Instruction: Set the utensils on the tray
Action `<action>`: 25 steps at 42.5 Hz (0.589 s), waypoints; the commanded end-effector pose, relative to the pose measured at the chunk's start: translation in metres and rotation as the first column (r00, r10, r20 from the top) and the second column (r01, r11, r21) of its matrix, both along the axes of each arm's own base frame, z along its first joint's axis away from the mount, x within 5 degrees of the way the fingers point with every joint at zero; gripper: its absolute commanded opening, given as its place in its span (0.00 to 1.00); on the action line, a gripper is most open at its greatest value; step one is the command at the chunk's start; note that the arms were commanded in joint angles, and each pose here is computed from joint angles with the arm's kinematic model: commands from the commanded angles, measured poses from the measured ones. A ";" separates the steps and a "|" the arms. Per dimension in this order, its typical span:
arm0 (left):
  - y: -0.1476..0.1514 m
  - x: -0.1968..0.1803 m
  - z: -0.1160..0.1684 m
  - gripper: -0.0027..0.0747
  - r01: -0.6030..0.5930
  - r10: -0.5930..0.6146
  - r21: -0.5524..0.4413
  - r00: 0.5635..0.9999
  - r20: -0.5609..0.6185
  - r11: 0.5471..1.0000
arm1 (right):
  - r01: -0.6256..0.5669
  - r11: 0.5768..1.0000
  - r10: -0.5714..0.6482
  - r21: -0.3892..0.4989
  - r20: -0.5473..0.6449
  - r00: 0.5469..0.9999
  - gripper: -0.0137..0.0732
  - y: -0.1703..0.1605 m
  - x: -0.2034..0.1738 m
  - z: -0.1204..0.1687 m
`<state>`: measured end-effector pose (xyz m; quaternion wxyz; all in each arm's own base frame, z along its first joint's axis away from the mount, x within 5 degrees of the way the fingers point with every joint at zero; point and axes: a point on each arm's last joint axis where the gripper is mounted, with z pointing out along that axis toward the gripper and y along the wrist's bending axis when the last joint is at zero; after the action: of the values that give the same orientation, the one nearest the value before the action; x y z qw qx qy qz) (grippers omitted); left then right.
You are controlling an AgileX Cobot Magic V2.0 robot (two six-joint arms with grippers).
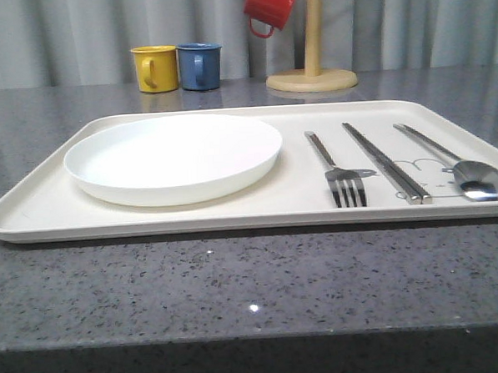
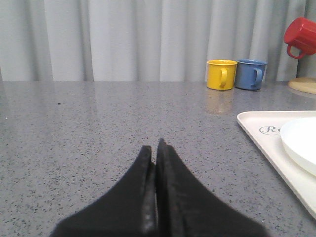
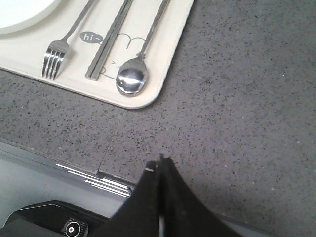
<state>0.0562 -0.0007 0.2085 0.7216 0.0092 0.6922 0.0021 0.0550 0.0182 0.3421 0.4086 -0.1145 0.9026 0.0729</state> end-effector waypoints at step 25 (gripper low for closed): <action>0.001 -0.002 0.002 0.01 -0.005 0.006 -0.013 0.996 0.085 1.000 | 0.164 0.977 -0.214 0.139 0.616 0.758 0.08 -0.014 -0.002 -0.108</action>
<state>0.0562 -0.0007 0.2085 0.7216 0.0090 0.6922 0.0019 0.0512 0.0051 0.2321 0.6272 -0.0299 0.7777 0.0296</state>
